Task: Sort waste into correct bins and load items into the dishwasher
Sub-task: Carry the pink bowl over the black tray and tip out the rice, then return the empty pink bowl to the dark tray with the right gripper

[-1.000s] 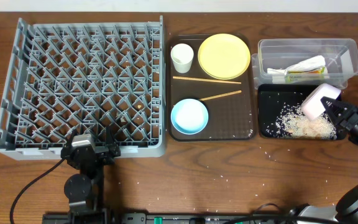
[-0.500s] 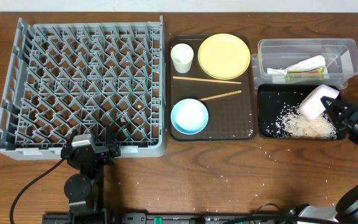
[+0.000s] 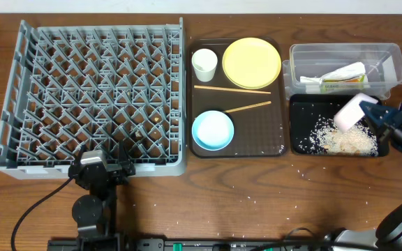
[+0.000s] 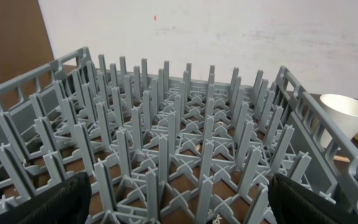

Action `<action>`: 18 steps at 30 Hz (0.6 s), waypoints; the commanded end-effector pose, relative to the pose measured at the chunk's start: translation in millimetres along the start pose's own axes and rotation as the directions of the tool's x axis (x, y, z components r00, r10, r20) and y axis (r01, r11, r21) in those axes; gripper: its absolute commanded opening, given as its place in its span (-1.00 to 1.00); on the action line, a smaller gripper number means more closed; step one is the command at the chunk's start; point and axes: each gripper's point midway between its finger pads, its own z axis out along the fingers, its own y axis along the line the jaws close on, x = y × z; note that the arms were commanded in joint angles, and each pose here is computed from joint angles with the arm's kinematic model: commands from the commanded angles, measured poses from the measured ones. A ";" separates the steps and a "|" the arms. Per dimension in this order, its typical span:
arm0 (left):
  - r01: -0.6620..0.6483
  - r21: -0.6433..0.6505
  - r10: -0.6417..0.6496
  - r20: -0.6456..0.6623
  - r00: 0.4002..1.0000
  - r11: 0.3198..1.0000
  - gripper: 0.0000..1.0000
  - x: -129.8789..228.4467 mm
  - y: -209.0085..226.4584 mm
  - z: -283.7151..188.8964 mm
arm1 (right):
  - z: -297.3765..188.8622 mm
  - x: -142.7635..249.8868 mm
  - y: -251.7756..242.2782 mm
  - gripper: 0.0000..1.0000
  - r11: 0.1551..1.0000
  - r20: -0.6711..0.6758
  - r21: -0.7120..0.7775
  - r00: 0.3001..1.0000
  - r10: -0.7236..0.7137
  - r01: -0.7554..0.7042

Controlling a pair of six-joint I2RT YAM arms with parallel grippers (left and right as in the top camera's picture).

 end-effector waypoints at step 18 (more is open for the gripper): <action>-0.014 -0.008 0.014 -0.047 0.999 1.000 0.84 15.8 1.8 0.9 | 125.3 85.0 36.2 -0.97 0.974 -0.266 0.007 0.939 -0.217 0.227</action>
